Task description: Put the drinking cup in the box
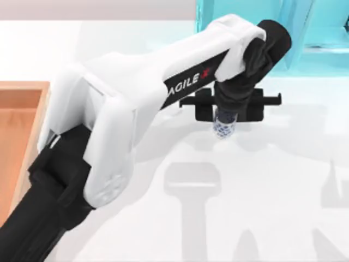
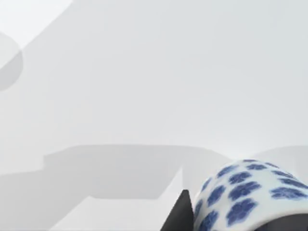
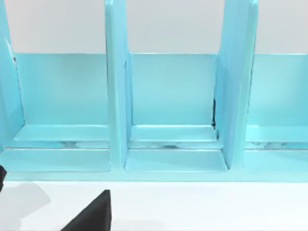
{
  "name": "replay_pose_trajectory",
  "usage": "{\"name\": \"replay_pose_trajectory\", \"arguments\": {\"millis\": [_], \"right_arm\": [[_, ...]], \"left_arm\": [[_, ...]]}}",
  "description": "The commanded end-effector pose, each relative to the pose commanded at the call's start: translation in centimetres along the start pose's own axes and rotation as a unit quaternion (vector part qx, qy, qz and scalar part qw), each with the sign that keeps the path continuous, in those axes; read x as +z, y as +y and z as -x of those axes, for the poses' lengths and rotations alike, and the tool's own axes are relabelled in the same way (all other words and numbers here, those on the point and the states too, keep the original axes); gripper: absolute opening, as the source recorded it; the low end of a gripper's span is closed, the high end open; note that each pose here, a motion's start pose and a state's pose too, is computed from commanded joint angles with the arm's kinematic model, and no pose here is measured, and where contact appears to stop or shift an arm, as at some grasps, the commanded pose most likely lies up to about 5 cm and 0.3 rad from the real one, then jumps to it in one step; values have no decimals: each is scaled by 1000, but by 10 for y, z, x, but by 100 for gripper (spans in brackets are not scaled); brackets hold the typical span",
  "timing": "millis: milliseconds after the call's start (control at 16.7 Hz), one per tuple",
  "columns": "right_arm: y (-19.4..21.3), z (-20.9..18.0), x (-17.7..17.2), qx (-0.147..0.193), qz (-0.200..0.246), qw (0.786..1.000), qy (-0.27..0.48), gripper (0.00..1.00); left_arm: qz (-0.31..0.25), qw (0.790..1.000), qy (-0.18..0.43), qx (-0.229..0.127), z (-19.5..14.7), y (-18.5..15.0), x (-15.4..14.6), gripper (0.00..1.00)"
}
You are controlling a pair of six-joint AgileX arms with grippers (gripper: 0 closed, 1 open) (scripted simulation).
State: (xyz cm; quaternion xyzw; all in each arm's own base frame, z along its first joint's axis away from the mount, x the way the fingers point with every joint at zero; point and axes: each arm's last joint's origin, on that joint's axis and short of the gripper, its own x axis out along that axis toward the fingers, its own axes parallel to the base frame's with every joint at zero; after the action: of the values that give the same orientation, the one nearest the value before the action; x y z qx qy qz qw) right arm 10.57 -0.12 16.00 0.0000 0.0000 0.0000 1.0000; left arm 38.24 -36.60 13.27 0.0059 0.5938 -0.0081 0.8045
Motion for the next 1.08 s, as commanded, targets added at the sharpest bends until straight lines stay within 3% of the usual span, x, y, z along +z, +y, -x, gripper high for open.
{"name": "replay_pose_trajectory", "arguments": {"millis": [240, 420, 600, 780, 960, 1080], "right_arm": [[0, 0, 0, 0, 0, 1000, 0, 100], [0, 0, 0, 0, 0, 1000, 0, 100], [0, 0, 0, 0, 0, 1000, 0, 100], [0, 0, 0, 0, 0, 1000, 0, 100], [0, 0, 0, 0, 0, 1000, 0, 100], [0, 0, 0, 0, 0, 1000, 0, 100]], "left_arm": [[-3, 1000, 2, 1, 2, 4, 2, 0], [-1, 1000, 8, 2, 17, 49, 28, 0], [2, 1000, 17, 6, 43, 137, 61, 0], [-3, 1000, 28, 8, 81, 254, 65, 0], [0, 999, 33, 9, 122, 365, 27, 0], [1, 1000, 26, 8, 145, 413, -9, 0]]}}
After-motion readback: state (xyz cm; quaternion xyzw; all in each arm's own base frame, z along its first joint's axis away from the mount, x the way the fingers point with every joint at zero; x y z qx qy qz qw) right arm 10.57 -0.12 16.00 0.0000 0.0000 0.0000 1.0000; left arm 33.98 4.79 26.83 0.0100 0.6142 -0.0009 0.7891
